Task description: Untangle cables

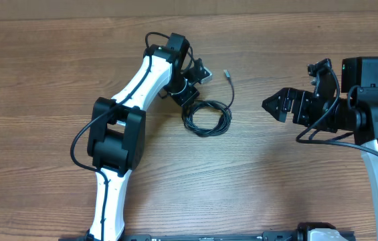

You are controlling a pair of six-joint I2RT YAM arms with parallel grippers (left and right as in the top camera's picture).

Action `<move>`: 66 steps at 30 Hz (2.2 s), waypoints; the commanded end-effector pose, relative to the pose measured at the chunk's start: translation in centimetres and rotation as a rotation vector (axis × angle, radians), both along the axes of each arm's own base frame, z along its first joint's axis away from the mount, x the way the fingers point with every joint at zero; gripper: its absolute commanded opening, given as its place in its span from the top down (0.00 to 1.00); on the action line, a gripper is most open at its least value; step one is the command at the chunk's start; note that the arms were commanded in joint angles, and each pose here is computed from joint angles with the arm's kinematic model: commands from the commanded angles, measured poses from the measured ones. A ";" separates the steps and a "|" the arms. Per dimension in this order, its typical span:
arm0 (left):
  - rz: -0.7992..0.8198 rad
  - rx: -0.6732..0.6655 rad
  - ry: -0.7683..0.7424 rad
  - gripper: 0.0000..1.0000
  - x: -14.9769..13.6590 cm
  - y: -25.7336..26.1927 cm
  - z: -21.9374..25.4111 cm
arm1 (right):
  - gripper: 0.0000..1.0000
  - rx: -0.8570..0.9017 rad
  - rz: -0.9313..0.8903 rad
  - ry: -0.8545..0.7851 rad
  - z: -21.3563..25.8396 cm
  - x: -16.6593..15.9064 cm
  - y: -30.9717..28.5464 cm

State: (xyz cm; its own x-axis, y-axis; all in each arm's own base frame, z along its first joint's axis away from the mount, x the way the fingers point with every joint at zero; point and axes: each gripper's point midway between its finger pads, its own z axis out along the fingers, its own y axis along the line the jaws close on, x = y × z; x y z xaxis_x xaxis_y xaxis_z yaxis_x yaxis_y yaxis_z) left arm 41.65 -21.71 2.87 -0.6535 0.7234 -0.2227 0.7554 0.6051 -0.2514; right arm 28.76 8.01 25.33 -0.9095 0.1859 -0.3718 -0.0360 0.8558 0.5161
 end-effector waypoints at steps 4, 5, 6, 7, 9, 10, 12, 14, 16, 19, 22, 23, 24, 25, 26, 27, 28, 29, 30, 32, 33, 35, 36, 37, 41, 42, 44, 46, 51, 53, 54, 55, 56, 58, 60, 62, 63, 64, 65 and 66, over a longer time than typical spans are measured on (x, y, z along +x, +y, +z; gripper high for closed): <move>0.238 -0.096 0.052 0.96 0.3 -1.9 11.0 | 0.00 0.038 0.014 -0.055 1.6 0.5 0.5; 0.246 -0.141 0.068 0.96 -0.3 -2.6 13.2 | 0.00 0.056 0.024 -0.064 1.9 0.6 0.8; 0.247 -0.197 0.081 0.96 -0.9 -3.4 15.5 | 0.00 0.077 0.031 -0.072 2.2 0.7 1.1; 0.246 -0.277 0.106 0.96 -1.9 -4.6 18.2 | 0.00 0.105 0.024 -0.074 2.5 0.8 1.4; 0.239 -0.358 0.135 0.96 -3.1 -5.7 21.2 | 0.00 0.140 0.013 -0.074 2.9 1.0 1.7; 0.239 -0.389 0.146 0.96 -3.7 -6.2 22.5 | 0.01 0.156 0.010 -0.072 3.1 1.1 1.9; 0.237 -0.427 0.157 0.96 -4.5 -6.7 24.2 | 0.02 0.176 -0.003 -0.063 3.3 1.1 2.0; 0.252 -0.429 0.150 0.96 -5.0 -6.8 25.3 | 0.05 0.184 -0.026 -0.046 3.2 1.1 2.0; 0.286 -0.401 0.121 0.96 -5.0 -6.1 25.8 | 0.05 0.188 -0.064 -0.028 3.1 1.3 1.8; 0.449 -0.328 0.072 0.96 -4.2 -3.6 26.6 | 0.05 0.179 -0.129 -0.001 2.6 2.1 1.8; 0.630 -0.264 -0.012 0.96 -3.4 0.4 28.3 | 0.07 0.193 -0.150 0.030 1.8 3.3 3.2; 0.676 -0.254 -0.037 0.96 -3.3 1.6 29.0 | 0.07 0.198 -0.150 0.040 1.5 3.7 3.9; 0.734 -0.241 -0.072 0.96 -3.2 3.2 29.8 | 0.07 0.201 -0.149 0.053 1.0 4.3 4.7; 0.858 -0.204 -0.140 0.96 -2.9 6.6 31.0 | 0.07 0.203 -0.153 0.079 -0.1 5.4 6.4; 0.935 -0.179 -0.178 0.96 -2.7 8.7 31.5 | 0.08 0.206 -0.155 0.095 -0.8 6.0 7.3; 0.995 -0.160 -0.203 0.96 -2.6 10.3 31.9 | 0.09 0.209 -0.157 0.111 -1.4 6.4 8.2; 1.063 -0.144 -0.224 0.96 -2.4 12.1 32.2 | 0.11 0.210 -0.161 0.130 -2.3 6.9 9.1; 1.108 -0.137 -0.238 0.96 -2.3 13.5 32.4 | 0.12 0.208 -0.175 0.154 -3.2 7.4 9.9; 1.137 -0.135 -0.240 0.96 -2.1 14.6 32.4 | 0.15 0.207 -0.184 0.172 -4.0 7.7 10.6; 1.180 -0.128 -0.240 0.96 -1.8 16.2 32.3 | 0.19 0.193 -0.226 0.214 -5.8 8.3 11.6; 1.197 -0.124 -0.238 0.95 -1.6 16.9 32.2 | 0.22 0.186 -0.247 0.231 -6.6 8.6 12.0; 1.231 -0.113 -0.232 0.89 -1.1 18.2 31.7 | 0.27 0.186 -0.271 0.254 -8.0 9.3 12.9; 1.245 -0.106 -0.226 0.82 -0.8 18.8 31.3 | 0.29 0.194 -0.276 0.264 -8.7 9.7 13.6; 1.256 -0.102 -0.222 0.76 -0.6 19.2 31.1 | 0.30 0.201 -0.279 0.272 -9.3 10.0 14.2; 1.281 -0.075 -0.190 0.66 0.2 20.2 29.6 | 0.36 0.222 -0.288 0.298 -11.8 11.1 16.5; 1.283 -0.067 -0.180 0.66 0.4 20.3 29.2 | 0.37 0.227 -0.287 0.302 -12.4 11.3 17.2; 1.282 -0.055 -0.165 0.65 0.7 20.3 28.5 | 0.42 0.233 -0.296 0.309 -13.4 11.7 17.9; 1.283 -0.047 -0.153 0.64 1.0 20.3 28.0 | 0.45 0.225 -0.324 0.320 -14.5 12.0 18.3; 1.282 -0.033 -0.129 0.57 1.5 20.2 26.9 | 0.47 0.225 -0.357 0.326 -16.9 12.7 19.7; 1.281 -0.029 -0.124 0.57 1.6 20.2 26.7 | 0.48 0.224 -0.368 0.328 -17.7 12.9 20.1; 1.281 -0.028 -0.123 0.57 1.6 20.2 26.6 | 0.48 0.230 -0.370 0.330 -18.1 13.1 20.4; 1.281 -0.027 -0.122 0.57 1.6 20.2 26.5 | 0.48 0.236 -0.374 0.333 -18.5 13.2 20.8; 1.281 -0.027 -0.121 0.57 1.6 20.2 26.5 | 0.48 0.239 -0.374 0.334 -18.9 13.3 21.0; 1.281 -0.027 -0.121 0.57 1.6 20.2 26.5 | 0.48 0.242 -0.385 0.341 -19.7 13.4 21.4; 1.281 -0.027 -0.121 0.57 1.6 20.2 26.5 | 0.48 0.248 -0.387 0.339 -20.8 13.8 21.9; 1.281 -0.027 -0.121 0.57 1.6 20.2 26.5 | 0.48 0.242 -0.393 0.337 -21.5 14.0 21.9; 1.281 -0.027 -0.121 0.57 1.6 20.2 26.5 | 0.48 0.239 -0.395 0.335 -21.7 14.1 21.8; 1.281 -0.027 -0.121 0.57 1.6 20.2 26.5 | 0.48 0.240 -0.398 0.327 -21.8 14.2 21.9; 1.281 -0.027 -0.121 0.57 1.6 20.2 26.5 | 0.48 0.242 -0.399 0.317 -21.9 14.5 21.9; 1.281 -0.027 -0.121 0.57 1.6 20.2 26.5 | 0.48 0.245 -0.400 0.307 -21.9 14.7 21.9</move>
State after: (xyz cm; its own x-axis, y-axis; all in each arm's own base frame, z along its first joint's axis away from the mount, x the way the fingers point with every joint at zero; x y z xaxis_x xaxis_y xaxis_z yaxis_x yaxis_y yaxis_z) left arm 43.00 -1.76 30.04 -0.8474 -0.4036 -0.3449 -0.3276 0.9088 -0.2585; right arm 42.36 29.75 3.32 -0.8239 0.5660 0.0295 0.4571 0.6328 0.6250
